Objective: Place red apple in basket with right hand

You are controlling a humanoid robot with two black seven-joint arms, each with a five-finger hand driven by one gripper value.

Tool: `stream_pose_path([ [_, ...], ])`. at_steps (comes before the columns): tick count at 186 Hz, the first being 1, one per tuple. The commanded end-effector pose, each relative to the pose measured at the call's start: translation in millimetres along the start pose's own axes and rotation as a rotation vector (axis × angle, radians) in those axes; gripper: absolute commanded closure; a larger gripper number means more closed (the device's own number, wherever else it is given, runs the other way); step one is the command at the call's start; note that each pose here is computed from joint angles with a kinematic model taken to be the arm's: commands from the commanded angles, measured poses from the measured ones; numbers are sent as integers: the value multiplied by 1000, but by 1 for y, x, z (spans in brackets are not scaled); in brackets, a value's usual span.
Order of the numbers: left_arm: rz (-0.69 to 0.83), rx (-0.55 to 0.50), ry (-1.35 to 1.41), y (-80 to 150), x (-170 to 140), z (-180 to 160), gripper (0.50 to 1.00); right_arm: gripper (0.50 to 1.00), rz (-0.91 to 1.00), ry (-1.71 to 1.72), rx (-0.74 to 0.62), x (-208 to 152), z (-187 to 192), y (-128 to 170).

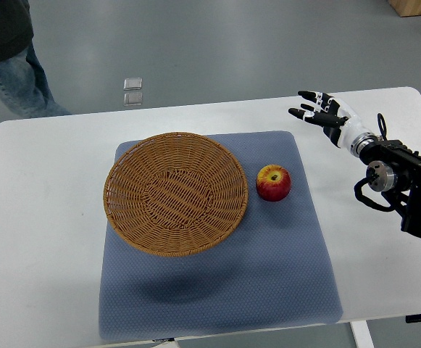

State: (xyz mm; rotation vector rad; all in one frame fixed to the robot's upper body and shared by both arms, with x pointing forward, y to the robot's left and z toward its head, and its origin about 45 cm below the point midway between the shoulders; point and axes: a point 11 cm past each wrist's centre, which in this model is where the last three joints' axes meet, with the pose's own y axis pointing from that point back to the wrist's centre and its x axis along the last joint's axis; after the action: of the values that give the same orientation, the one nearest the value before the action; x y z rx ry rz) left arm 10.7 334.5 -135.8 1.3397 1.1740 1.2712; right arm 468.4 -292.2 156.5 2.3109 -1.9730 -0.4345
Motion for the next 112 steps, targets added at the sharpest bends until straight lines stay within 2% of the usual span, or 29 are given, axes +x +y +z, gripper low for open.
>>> stream_pose_path([
  [1,0,0,0,0,0,0,500,591,0,1,0,0,0,0],
  [83,3,0,-1,0,1,0,500,591,-61,90,-5,-9,1,0],
  [112,4,0,-1,0,1,0,500,593,-212,191,9,-22,0,4],
])
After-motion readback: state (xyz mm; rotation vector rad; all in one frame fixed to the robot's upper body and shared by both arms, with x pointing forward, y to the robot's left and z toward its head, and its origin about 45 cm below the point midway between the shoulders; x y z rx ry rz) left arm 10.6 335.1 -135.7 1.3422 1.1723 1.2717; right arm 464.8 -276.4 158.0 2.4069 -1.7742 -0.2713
